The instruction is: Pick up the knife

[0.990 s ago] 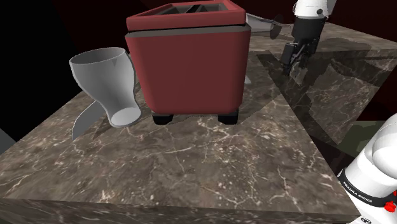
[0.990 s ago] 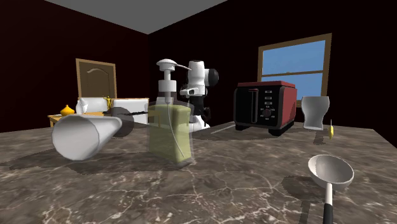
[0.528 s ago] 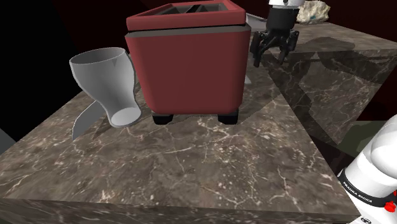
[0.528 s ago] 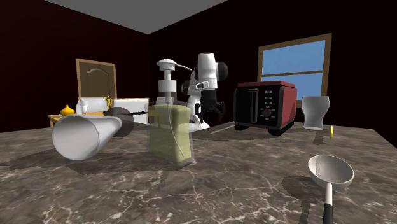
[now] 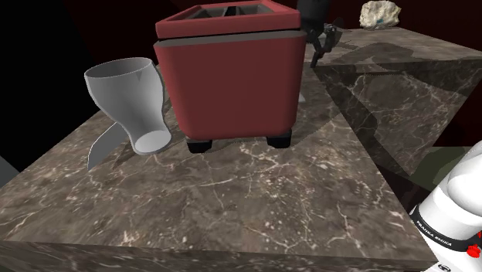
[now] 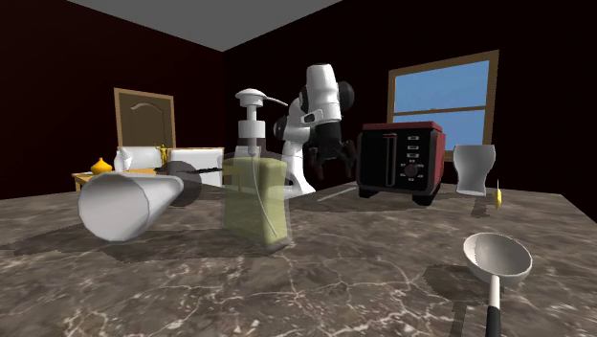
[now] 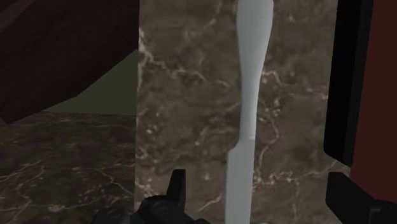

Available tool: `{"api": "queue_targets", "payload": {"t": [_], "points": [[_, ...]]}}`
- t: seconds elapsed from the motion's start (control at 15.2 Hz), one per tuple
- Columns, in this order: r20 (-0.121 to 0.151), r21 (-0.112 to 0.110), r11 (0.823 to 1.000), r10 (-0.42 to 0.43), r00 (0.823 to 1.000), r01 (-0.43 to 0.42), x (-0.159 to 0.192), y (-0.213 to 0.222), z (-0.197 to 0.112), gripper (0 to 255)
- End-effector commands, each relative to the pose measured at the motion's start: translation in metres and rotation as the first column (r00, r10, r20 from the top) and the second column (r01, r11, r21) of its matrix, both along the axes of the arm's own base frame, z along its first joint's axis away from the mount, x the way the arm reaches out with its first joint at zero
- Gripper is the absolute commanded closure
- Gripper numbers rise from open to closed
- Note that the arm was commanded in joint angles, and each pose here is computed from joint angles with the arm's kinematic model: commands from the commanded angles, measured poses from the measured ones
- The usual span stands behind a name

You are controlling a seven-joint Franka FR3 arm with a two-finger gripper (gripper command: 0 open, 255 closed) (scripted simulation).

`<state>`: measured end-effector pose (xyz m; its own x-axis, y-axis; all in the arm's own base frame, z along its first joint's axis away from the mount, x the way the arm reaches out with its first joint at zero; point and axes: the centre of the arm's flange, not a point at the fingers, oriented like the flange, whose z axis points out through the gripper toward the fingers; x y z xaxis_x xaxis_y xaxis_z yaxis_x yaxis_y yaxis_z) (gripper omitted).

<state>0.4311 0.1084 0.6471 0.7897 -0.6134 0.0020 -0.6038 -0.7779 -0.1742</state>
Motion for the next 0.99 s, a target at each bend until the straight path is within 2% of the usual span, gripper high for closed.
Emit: {"api": "queue_targets", "payload": {"t": [0.0,0.33,0.46,0.53,0.92], "points": [[-0.001,0.004,1.000,-0.014,1.000,0.014,0.003,0.001,-0.007,0],[-0.001,0.004,1.000,-0.014,1.000,0.014,0.003,0.001,-0.037,0],[-0.001,0.004,1.000,-0.014,1.000,0.014,0.003,0.001,-0.037,0],[-0.001,0.005,1.000,-0.014,1.000,0.014,0.003,0.001,-0.038,255],[-0.001,0.005,1.000,-0.014,1.000,0.014,0.003,0.001,-0.038,255]]}}
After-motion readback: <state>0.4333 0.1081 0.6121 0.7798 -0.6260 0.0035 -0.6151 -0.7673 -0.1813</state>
